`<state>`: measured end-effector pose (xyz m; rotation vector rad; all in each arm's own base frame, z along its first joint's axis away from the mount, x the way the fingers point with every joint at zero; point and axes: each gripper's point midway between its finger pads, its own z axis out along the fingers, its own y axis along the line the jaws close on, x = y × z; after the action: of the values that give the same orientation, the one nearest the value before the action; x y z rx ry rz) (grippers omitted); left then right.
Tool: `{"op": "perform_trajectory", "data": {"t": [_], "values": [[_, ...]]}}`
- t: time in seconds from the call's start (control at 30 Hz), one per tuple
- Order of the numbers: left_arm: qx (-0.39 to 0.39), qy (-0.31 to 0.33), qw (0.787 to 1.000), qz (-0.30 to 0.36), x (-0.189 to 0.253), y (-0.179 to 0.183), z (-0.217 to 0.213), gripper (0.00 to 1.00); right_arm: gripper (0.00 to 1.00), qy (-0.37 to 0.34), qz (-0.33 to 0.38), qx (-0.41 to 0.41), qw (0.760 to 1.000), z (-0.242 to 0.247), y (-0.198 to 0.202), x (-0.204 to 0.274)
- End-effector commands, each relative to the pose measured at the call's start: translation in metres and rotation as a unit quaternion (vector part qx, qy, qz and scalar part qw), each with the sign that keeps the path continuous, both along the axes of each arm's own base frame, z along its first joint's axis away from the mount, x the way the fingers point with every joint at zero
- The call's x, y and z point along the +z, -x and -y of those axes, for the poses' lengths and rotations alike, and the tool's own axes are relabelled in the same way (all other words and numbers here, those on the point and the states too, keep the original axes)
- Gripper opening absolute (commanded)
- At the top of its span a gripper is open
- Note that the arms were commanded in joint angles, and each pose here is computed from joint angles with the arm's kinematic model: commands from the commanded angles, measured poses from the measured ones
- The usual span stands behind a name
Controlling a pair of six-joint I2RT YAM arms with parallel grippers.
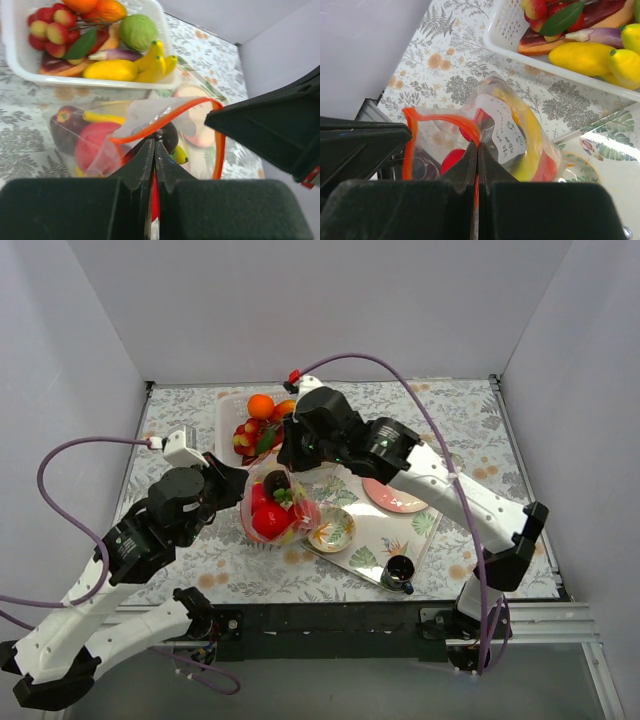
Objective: Place the food in the zip-top bag and seal the zipper
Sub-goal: Adjust the zipper food storage bag at the center of the board.
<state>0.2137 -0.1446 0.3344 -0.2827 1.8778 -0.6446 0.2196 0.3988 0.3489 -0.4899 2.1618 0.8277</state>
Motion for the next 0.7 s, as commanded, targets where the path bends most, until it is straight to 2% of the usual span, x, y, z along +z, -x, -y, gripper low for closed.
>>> {"op": "perform_trajectory", "data": {"t": [0.0,0.17,0.3,0.33,0.37,0.4,0.5,0.57,0.67], "values": [[0.092,-0.035,0.994,-0.051,-0.040,-0.015,-0.018,0.00,0.01,-0.014,0.005,0.001,1.000,-0.036,-0.008,-0.009],[0.157,-0.067,0.983,-0.071,-0.069,-0.032,-0.025,0.00,0.01,0.035,-0.012,0.009,0.999,-0.051,-0.016,-0.056],[0.174,-0.085,0.978,-0.081,-0.066,-0.032,-0.032,0.00,0.01,0.038,0.005,0.010,0.999,-0.054,-0.021,-0.051],[0.175,-0.070,0.979,-0.074,-0.052,-0.031,-0.033,0.00,0.01,0.034,0.010,0.012,0.999,-0.055,-0.022,-0.044],[0.178,-0.066,0.979,-0.069,-0.046,-0.030,-0.035,0.08,0.01,0.035,0.010,0.013,0.999,-0.058,-0.024,-0.044],[0.179,-0.054,0.980,-0.063,-0.037,-0.027,-0.038,0.26,0.01,0.021,0.019,0.012,1.000,-0.060,-0.025,-0.029],[0.178,-0.033,0.982,-0.060,-0.022,-0.018,-0.044,0.42,0.01,0.020,0.020,0.010,1.000,-0.062,-0.027,-0.023],[0.180,-0.042,0.980,-0.077,-0.029,-0.010,-0.051,0.43,0.01,0.015,0.027,0.003,1.000,-0.061,-0.030,-0.013],[0.188,-0.033,0.977,-0.090,-0.039,0.002,-0.062,0.40,0.01,0.004,0.034,-0.003,0.999,-0.057,-0.030,0.000]]}}
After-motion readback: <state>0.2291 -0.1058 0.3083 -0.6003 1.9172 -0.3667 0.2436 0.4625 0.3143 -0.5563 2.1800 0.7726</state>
